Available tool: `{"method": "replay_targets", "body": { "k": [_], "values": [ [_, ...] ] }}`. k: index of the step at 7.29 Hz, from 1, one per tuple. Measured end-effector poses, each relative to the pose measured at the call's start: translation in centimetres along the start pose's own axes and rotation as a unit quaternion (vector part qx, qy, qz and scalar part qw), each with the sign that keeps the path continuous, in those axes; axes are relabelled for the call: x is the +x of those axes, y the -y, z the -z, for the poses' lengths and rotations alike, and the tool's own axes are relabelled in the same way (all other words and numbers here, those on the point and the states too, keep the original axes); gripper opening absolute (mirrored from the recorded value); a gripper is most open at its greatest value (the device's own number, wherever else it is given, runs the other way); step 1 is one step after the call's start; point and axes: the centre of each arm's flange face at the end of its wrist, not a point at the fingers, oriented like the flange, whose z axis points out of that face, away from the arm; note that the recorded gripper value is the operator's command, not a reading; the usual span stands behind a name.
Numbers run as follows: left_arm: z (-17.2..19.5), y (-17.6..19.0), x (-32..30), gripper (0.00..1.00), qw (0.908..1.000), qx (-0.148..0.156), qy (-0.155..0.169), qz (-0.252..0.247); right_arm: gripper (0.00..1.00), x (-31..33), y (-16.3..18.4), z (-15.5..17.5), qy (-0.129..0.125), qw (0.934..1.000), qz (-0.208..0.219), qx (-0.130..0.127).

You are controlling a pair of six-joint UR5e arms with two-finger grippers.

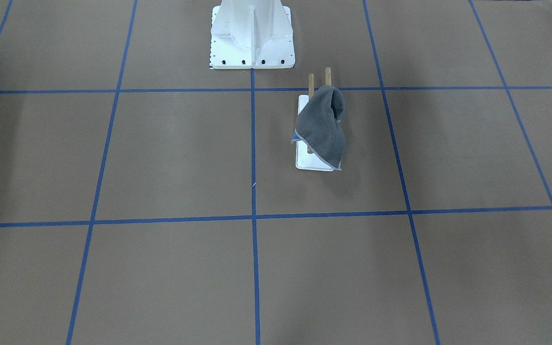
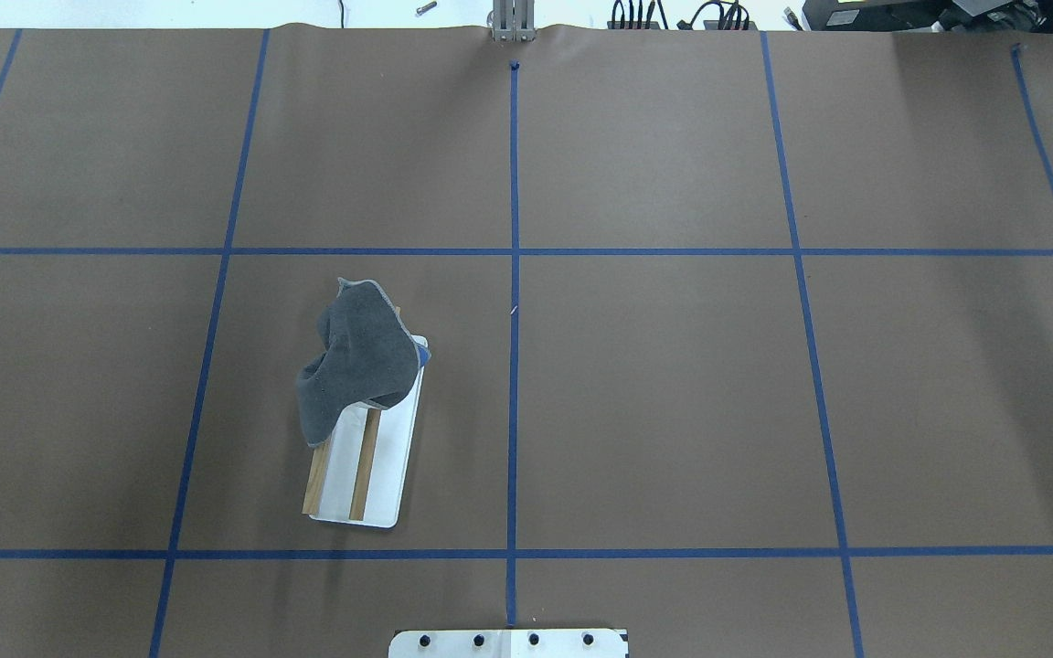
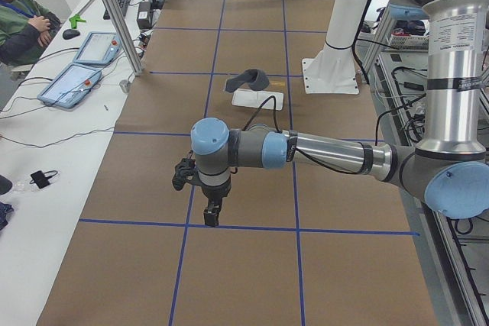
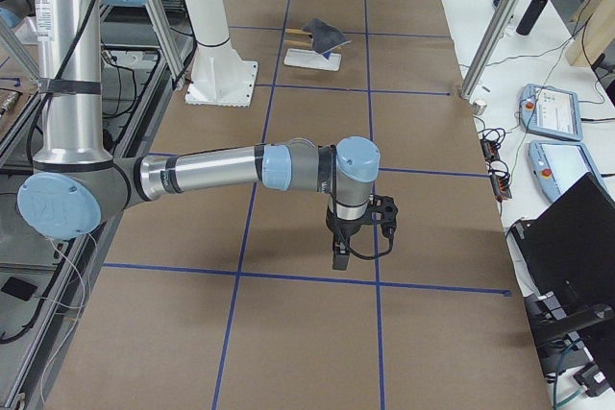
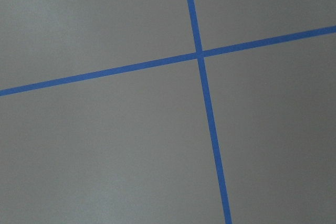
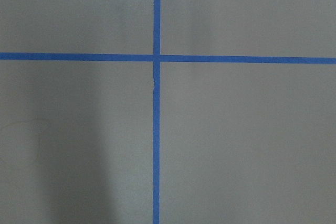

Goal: Hang towel on rack

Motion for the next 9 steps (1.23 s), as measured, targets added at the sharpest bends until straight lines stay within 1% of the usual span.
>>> {"method": "replay_targets", "body": {
  "k": [9],
  "values": [
    [0.18, -0.08, 0.15, 0.98, 1.0000, 0.002, 0.001, -0.001, 1.00, -0.01, -0.02, -0.04, 0.002, 1.0000, -0.001, 0.000]
  ]
}}
